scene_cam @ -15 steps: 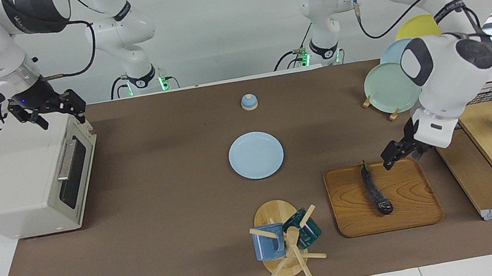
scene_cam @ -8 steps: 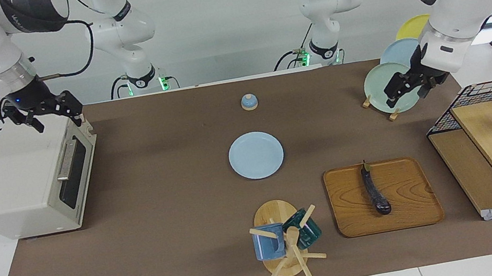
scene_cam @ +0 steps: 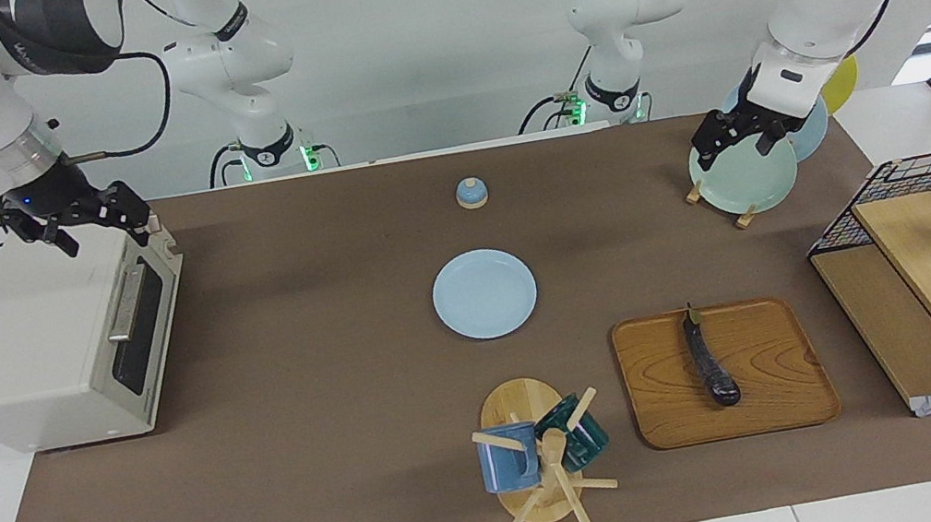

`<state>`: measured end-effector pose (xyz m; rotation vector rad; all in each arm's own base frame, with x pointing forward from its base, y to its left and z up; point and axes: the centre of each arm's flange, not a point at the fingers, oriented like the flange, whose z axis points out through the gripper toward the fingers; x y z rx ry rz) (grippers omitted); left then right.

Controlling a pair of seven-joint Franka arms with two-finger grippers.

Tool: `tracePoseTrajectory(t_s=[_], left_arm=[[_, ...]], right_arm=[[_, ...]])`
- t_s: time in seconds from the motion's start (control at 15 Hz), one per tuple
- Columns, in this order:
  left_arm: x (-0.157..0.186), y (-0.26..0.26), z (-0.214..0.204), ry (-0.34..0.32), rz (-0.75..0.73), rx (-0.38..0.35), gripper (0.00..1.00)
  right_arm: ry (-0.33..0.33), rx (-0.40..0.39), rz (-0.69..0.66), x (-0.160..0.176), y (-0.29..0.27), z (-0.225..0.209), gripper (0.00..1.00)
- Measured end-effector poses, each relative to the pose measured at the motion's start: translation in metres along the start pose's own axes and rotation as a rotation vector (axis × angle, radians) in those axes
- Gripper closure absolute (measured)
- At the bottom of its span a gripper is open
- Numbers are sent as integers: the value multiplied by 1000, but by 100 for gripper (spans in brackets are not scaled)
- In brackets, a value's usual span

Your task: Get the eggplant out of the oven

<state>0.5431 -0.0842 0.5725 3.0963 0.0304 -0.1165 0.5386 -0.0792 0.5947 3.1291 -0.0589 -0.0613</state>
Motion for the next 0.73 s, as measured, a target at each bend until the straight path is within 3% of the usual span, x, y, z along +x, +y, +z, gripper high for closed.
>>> tracePoseTrajectory(t_s=[0.2,0.73], left_arm=[[-2,11,-11,14,23,-1,0],[-8,8,-20,-24,25,5,0]], right_arm=[[10,1,11,-4,6,-6,0],[13,2,12,-5,7,-8,0]])
